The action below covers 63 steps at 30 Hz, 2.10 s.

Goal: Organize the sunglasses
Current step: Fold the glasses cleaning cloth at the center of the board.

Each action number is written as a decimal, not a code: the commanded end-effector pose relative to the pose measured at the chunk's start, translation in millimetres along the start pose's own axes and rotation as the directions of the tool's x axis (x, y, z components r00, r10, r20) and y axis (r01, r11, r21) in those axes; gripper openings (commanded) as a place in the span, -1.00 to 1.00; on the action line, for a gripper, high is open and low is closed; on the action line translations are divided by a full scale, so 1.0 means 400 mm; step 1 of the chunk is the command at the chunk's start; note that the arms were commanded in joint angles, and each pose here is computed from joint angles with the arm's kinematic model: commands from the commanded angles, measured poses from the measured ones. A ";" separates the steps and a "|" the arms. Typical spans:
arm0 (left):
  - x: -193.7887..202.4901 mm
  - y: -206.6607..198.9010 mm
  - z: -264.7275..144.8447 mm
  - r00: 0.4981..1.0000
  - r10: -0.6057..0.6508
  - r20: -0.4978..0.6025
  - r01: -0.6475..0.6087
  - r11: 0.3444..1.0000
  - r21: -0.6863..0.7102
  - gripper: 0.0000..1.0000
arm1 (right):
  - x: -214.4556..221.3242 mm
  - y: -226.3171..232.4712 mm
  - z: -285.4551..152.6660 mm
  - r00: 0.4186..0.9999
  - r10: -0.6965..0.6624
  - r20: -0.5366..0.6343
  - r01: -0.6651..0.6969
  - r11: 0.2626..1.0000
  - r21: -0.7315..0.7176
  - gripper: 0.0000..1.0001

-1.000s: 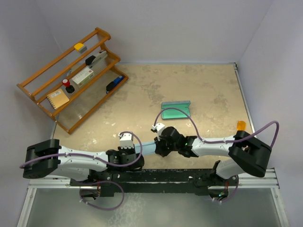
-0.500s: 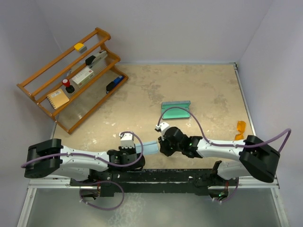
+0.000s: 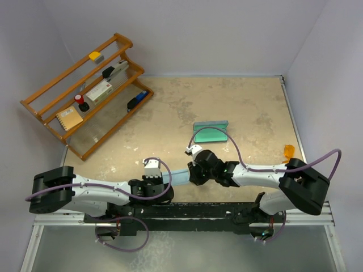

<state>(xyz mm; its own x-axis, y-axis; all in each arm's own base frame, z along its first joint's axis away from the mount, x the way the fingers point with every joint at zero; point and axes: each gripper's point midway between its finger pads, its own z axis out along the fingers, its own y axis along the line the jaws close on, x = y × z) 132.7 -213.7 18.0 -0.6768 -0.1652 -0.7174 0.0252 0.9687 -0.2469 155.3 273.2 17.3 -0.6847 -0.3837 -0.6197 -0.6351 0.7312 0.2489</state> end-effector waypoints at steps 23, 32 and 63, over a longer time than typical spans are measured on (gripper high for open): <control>0.028 0.010 -0.004 0.999 0.033 -0.038 -0.033 0.999 0.008 -1.00 | -0.022 0.012 0.026 0.999 0.052 -0.005 -0.053 0.996 -0.067 -0.81; 0.030 0.011 -0.004 0.999 0.031 -0.039 -0.031 1.000 0.006 -1.00 | -0.023 0.010 0.024 0.999 0.046 -0.003 -0.046 0.997 -0.065 -1.00; 0.032 0.008 -0.003 0.999 0.038 -0.036 -0.038 0.999 0.008 -1.00 | -0.049 0.029 -0.005 0.997 0.072 0.040 -0.068 0.993 -0.094 -0.26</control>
<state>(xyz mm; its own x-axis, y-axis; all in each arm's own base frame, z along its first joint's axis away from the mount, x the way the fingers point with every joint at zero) 130.9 -214.8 17.6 -0.6752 -0.1589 -0.7203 0.0347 0.9686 -0.2462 158.2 281.3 21.7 -0.7226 -0.3399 -0.6020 -0.6151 0.7136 0.3353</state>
